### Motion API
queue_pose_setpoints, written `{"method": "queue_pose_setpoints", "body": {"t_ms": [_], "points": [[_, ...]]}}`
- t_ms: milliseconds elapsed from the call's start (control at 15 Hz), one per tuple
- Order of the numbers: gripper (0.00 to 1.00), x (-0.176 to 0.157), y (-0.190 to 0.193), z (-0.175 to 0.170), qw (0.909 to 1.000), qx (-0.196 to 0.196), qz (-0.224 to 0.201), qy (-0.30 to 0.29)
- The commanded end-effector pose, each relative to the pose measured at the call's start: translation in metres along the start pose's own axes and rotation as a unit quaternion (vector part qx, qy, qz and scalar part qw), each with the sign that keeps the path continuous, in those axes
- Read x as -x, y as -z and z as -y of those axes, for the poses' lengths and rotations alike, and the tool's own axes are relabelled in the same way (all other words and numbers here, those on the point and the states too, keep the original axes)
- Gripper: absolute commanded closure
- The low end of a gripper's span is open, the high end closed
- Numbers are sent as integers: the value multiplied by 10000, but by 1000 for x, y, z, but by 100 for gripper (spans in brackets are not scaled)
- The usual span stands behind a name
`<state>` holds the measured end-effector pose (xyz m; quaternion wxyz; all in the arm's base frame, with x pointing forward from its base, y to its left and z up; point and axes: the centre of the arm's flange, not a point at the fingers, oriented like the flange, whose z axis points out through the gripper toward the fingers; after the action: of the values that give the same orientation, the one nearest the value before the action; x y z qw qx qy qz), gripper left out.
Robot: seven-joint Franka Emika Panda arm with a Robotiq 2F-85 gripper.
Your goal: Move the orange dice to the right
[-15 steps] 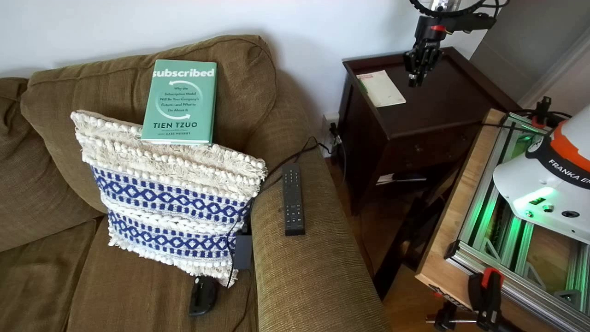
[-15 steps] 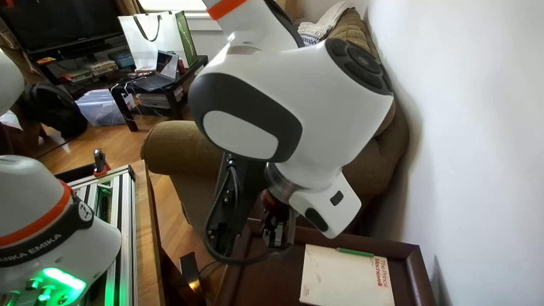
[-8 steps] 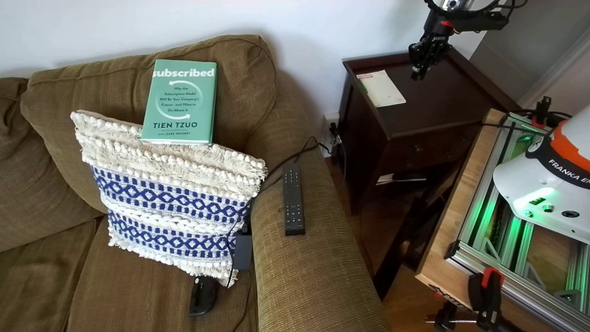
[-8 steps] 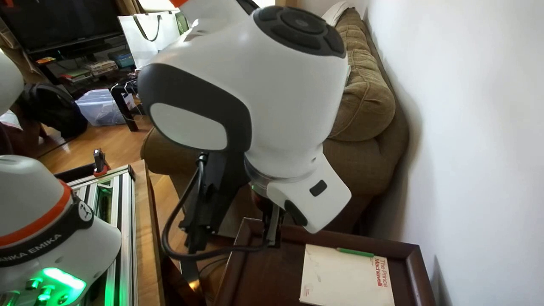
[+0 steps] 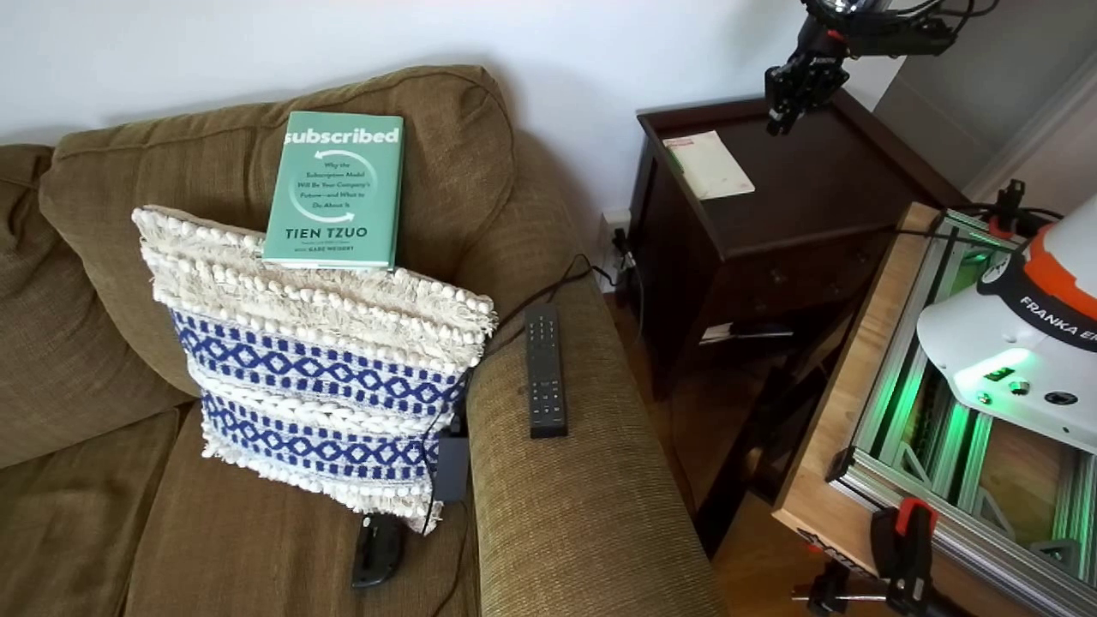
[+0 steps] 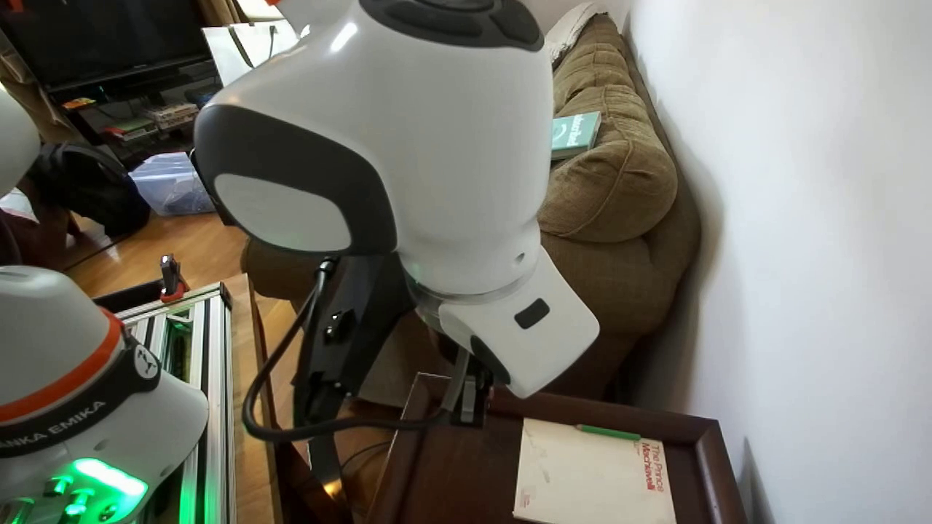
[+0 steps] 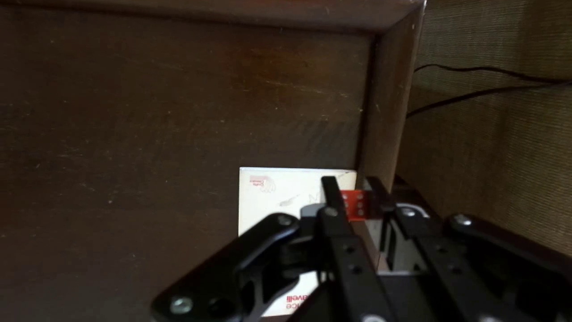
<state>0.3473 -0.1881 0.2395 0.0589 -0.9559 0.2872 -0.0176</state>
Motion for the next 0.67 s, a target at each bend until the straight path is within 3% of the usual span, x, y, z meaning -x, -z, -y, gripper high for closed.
{"method": "queue_pose_setpoints", "body": {"t_ms": [0, 400, 467, 600], "points": [[50, 16, 3, 0, 9998, 109, -85, -160], [5, 14, 3, -1, 9995, 198, -61, -258], [1, 13, 4, -1, 9993, 205, -78, -289], [0, 11, 4, -1, 9987, 213, -211, -418]]}}
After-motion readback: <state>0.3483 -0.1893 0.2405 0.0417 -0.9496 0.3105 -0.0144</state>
